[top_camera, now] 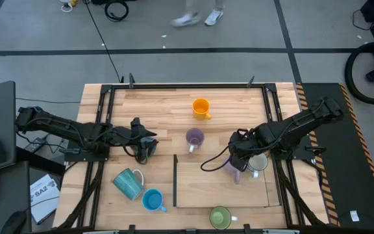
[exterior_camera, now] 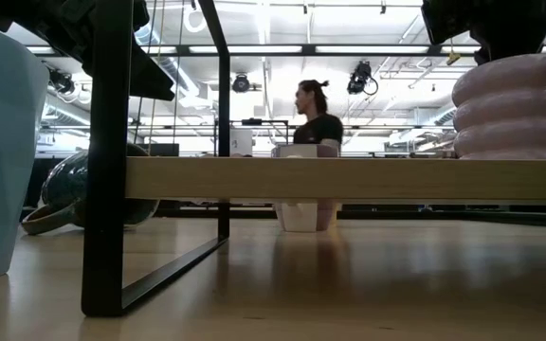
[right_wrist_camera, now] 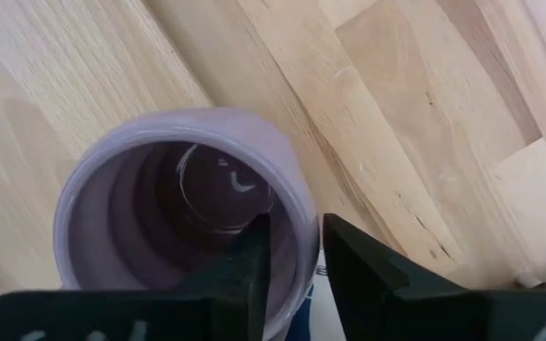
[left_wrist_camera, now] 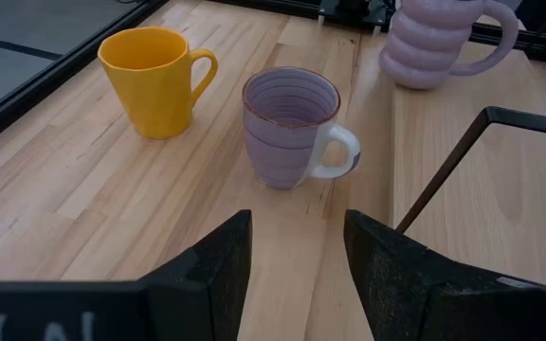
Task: Place coffee mugs
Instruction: Put the top right purple mug on the shelf, then move the blue mug to the top middle of the table
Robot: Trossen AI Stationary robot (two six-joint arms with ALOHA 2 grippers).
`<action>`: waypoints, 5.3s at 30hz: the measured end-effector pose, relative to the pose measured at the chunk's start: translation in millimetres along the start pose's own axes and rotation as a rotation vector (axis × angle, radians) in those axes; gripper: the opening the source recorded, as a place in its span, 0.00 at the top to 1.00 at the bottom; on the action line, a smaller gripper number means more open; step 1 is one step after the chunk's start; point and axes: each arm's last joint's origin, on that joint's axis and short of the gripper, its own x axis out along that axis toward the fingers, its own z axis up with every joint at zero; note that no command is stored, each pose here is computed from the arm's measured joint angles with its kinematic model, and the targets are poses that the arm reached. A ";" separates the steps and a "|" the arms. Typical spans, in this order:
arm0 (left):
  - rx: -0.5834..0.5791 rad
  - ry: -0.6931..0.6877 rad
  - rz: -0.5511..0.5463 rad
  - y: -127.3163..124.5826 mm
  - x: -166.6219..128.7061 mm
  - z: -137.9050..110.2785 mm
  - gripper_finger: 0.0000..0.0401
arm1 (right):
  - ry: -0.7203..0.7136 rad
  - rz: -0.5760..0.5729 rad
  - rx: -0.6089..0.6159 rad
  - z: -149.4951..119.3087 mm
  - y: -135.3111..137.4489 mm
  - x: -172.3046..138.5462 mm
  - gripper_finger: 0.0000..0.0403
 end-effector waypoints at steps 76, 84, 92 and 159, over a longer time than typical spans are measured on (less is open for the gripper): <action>-0.065 0.237 0.143 -29.6 -5.0 113.5 0.56 | -0.350 0.127 -0.092 21.7 -23.4 -47.3 0.56; -0.064 0.521 0.300 -43.2 32.6 108.1 0.56 | -0.358 0.135 -0.088 22.8 -22.9 -47.6 0.56; -0.085 0.793 0.467 -44.6 57.6 74.6 0.56 | -0.358 0.135 -0.088 22.8 -22.9 -47.6 0.56; 0.042 1.203 0.727 -46.3 104.2 11.8 0.74 | -0.367 0.144 -0.086 23.8 -21.9 -47.9 0.56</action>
